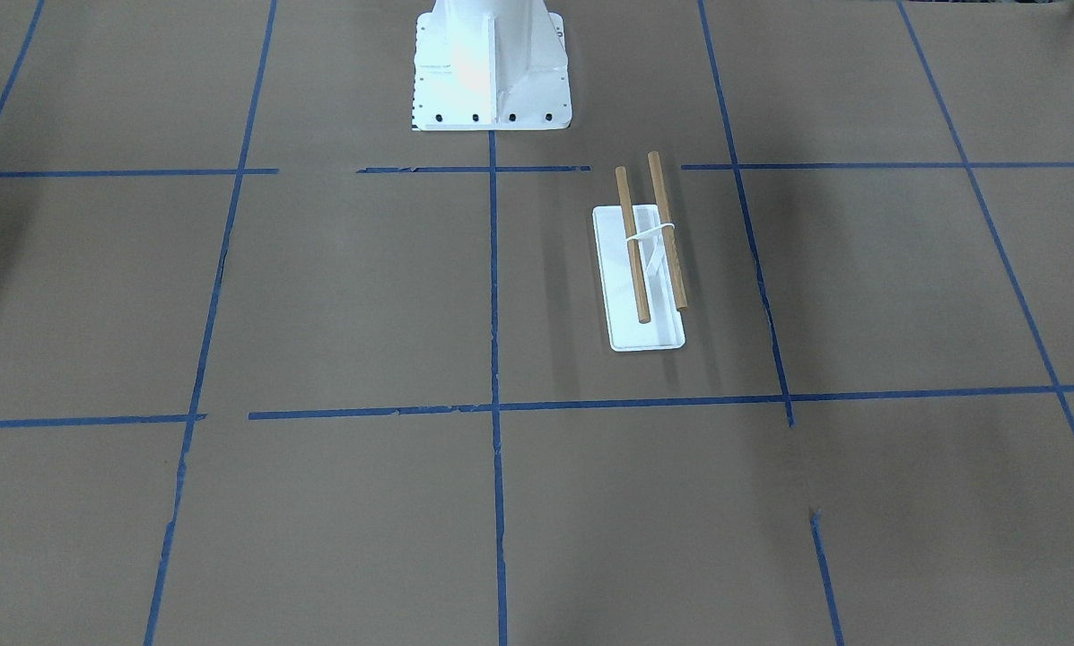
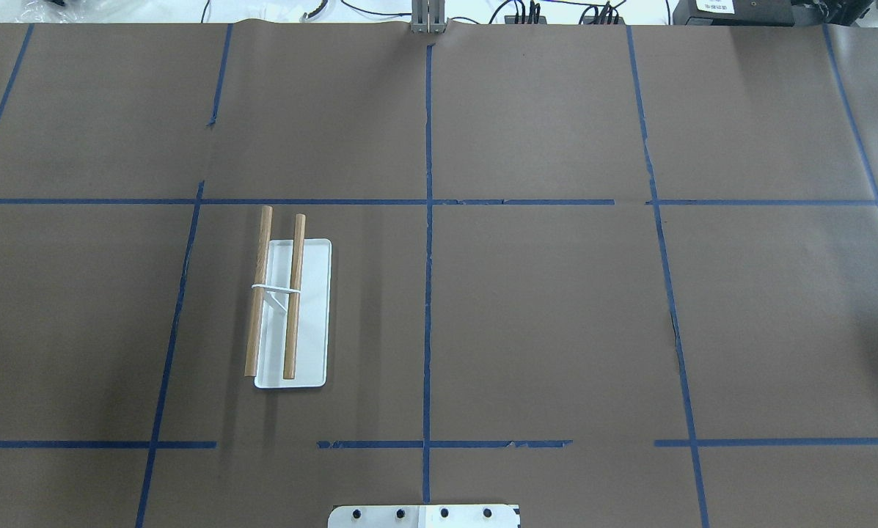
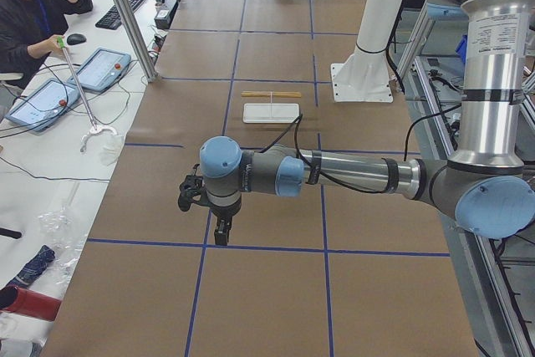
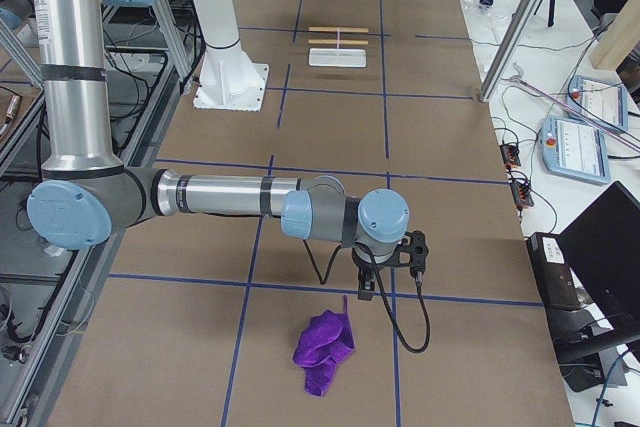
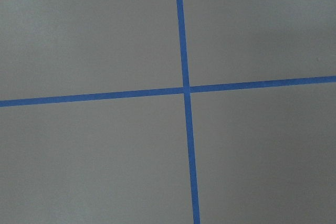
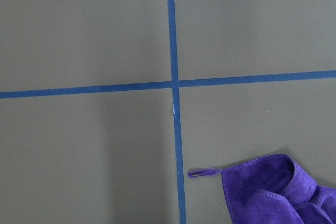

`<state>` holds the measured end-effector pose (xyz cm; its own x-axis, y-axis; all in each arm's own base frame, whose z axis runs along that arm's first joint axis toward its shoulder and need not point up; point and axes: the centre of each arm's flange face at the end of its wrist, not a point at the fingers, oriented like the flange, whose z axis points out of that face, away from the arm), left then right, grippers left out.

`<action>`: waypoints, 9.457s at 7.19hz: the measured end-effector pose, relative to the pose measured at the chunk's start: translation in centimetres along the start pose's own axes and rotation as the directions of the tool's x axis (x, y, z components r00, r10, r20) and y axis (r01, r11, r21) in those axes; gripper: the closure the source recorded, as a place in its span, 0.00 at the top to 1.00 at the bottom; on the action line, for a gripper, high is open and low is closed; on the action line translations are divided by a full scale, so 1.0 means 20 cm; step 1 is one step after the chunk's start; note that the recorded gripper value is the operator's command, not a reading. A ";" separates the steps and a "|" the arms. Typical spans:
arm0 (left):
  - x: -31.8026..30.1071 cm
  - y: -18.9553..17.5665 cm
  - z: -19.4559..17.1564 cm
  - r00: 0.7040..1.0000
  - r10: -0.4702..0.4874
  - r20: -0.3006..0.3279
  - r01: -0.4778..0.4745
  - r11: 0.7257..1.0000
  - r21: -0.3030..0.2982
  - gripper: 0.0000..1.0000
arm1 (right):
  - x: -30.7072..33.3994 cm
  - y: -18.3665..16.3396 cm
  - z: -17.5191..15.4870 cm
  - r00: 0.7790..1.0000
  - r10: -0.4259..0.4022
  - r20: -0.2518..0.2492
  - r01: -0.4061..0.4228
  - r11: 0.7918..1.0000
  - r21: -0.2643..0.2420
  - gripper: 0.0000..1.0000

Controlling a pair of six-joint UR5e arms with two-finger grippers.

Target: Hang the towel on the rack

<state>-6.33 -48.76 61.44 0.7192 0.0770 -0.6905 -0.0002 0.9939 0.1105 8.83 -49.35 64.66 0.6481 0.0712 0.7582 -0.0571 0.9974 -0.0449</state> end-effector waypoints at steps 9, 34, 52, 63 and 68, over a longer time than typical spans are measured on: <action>0.14 -0.08 -0.02 0.996 0.088 -0.012 -0.087 0.993 0.083 1.00 | 0.25 0.22 0.31 0.981 -0.134 -0.140 0.142 0.989 0.044 1.00; 1.15 -0.45 -0.12 0.989 -0.011 -0.147 0.032 0.990 0.140 1.00 | -1.69 -0.08 -0.59 0.923 -0.140 0.359 0.066 0.975 0.211 0.00; 3.09 -0.24 -0.23 0.523 -0.616 -0.589 0.474 0.784 -0.400 1.00 | -3.37 0.92 -0.26 0.611 -0.218 0.761 -0.214 0.880 0.423 0.00; 3.43 -0.13 -0.18 0.515 -0.617 -0.596 0.437 0.786 -0.436 0.33 | -3.44 1.02 -0.25 0.599 -0.285 0.748 -0.148 0.879 0.454 0.00; 3.40 -0.11 -0.20 0.513 -0.590 -0.623 0.412 0.806 -0.424 0.00 | -3.44 1.02 -0.26 0.594 -0.287 0.751 -0.148 0.879 0.453 1.00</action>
<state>39.81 -45.45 11.34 -0.0638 -0.4979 -0.8649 0.0017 0.8666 -0.4990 -32.88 -33.82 8.20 -0.1692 -0.2545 0.9522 -0.4898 0.8600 0.1428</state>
